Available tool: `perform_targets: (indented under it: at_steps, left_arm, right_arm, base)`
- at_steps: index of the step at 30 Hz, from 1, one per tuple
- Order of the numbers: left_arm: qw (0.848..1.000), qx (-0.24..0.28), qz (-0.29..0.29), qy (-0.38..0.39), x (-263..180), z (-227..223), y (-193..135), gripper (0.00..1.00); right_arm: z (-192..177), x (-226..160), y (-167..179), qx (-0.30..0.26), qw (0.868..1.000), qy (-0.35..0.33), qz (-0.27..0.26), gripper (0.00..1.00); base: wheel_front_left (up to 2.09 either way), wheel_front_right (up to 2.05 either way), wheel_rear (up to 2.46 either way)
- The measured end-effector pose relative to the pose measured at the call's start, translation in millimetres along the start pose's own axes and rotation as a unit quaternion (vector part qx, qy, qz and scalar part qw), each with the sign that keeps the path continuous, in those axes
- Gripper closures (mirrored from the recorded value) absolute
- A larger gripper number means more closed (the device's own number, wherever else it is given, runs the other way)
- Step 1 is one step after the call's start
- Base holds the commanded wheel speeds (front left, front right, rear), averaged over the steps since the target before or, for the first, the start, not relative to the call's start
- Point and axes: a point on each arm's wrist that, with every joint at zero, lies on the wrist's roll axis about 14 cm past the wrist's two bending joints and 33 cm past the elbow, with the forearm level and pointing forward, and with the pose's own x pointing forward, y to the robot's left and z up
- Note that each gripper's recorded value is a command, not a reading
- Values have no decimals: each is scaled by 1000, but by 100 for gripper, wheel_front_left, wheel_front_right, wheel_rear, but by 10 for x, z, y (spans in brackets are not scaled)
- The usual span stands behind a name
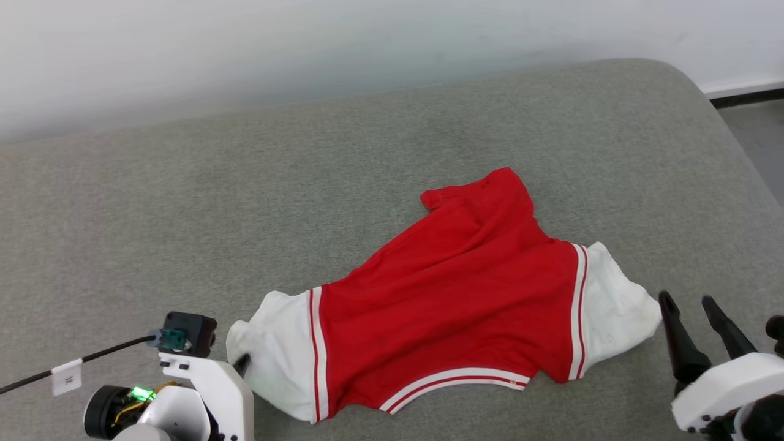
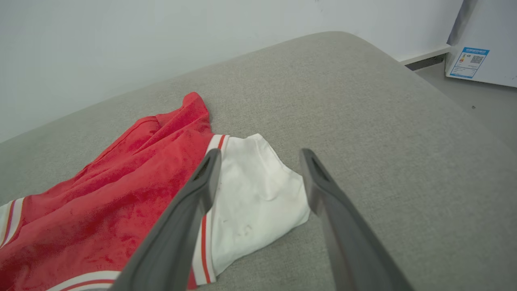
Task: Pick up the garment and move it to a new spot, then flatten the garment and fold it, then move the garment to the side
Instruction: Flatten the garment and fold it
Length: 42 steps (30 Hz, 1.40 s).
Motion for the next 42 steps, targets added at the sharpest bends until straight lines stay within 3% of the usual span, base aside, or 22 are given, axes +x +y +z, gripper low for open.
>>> perform_targets:
  at_steps: [4,9,24,25,26,31,34,42]
  left_arm:
    - [998,3,16,-59,-109,221,29,100]
    - [994,10,17,-111,-212,436,-11,100]
    - [987,3,25,-156,-240,610,29,100]
    - [987,1,27,-156,-234,597,44,100]
    - [987,-1,28,-155,-229,590,51,100]
    - [987,-4,30,-158,-224,595,65,100]
    - [986,-1,31,-166,-249,638,60,100]
    - [971,22,42,-236,-485,979,66,100]
  right_arm:
    - [-311,4,-305,13,995,93,-30,0]
    - [-632,39,-515,22,976,213,-49,0]
    - [-1018,520,-275,17,930,367,-15,0]
    - [-1049,528,-249,21,928,372,-13,60]
    - [-1069,532,-239,27,925,378,-12,100]
    - [-1074,532,-191,27,924,381,-7,100]
    - [-982,540,-174,23,932,362,-2,100]
    - [-105,653,-15,-40,977,208,30,100]
  base:
    - [0,0,0]
    - [0,0,0]
    - [0,0,0]
    - [0,0,0]
    - [0,0,0]
    - [0,0,0]
    - [0,0,0]
    - [0,0,0]
